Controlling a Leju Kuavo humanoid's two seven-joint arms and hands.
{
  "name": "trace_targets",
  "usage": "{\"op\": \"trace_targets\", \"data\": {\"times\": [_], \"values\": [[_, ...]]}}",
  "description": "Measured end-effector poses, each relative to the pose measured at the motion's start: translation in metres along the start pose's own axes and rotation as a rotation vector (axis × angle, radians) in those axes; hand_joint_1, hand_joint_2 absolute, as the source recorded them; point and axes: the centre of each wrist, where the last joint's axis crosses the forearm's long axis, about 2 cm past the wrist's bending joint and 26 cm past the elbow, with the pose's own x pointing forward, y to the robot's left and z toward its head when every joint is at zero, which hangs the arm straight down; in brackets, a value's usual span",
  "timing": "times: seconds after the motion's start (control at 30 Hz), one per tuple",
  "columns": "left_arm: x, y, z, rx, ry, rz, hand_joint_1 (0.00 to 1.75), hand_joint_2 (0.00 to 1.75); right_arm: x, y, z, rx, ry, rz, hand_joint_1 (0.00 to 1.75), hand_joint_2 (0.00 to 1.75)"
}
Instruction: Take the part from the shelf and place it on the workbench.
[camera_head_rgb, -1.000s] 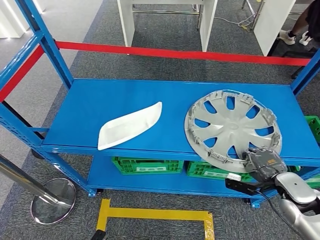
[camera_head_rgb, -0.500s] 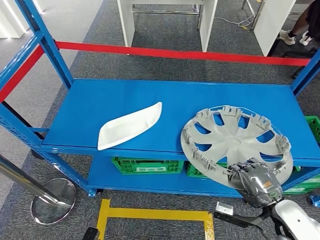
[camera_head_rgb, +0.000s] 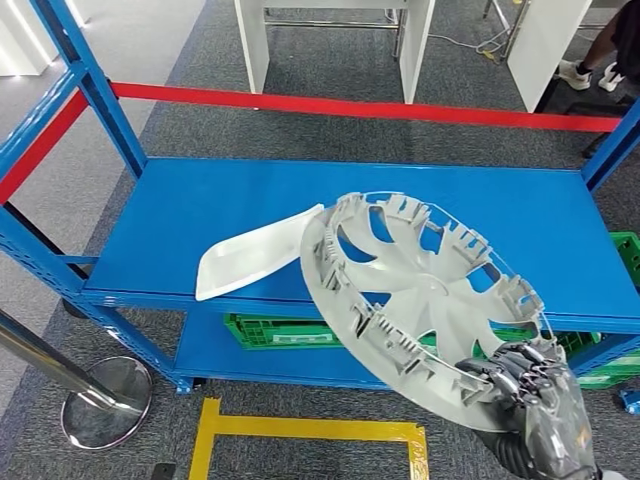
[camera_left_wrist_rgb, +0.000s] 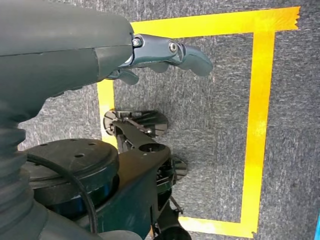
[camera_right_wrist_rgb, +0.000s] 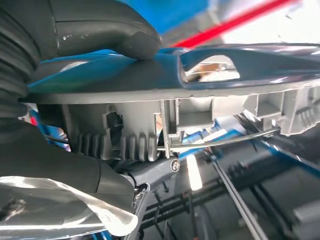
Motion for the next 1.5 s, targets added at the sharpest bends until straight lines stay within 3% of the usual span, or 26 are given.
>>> {"op": "trace_targets", "data": {"times": [0.37, 0.57, 0.67, 0.93, 1.17, 1.5], "values": [[-0.003, 0.001, 0.002, 0.011, -0.013, 0.017, 0.00, 1.75, 0.024, -0.007, 0.003, -0.179, -0.028, -0.284, 1.75, 1.75], [-0.003, 0.002, 0.002, 0.016, -0.025, 0.006, 0.00, 1.75, 0.037, -0.002, -0.001, -0.280, -0.060, -0.773, 1.75, 1.75], [-0.003, 0.002, 0.002, 0.011, -0.030, -0.011, 0.00, 1.75, 0.045, -0.001, -0.007, -0.295, -0.085, -0.916, 1.75, 1.75], [-0.003, 0.002, 0.002, 0.006, -0.035, -0.022, 0.00, 1.75, 0.048, -0.003, -0.013, -0.354, -0.072, -0.946, 1.75, 1.75], [-0.003, 0.003, 0.002, 0.029, -0.050, -0.013, 0.00, 1.75, 0.051, -0.002, -0.011, -0.310, -0.086, -1.010, 1.75, 1.75], [-0.004, 0.001, 0.002, 0.063, -0.045, -0.030, 0.00, 1.75, 0.059, -0.001, -0.011, -0.302, -0.099, -1.189, 1.75, 1.75]]}}
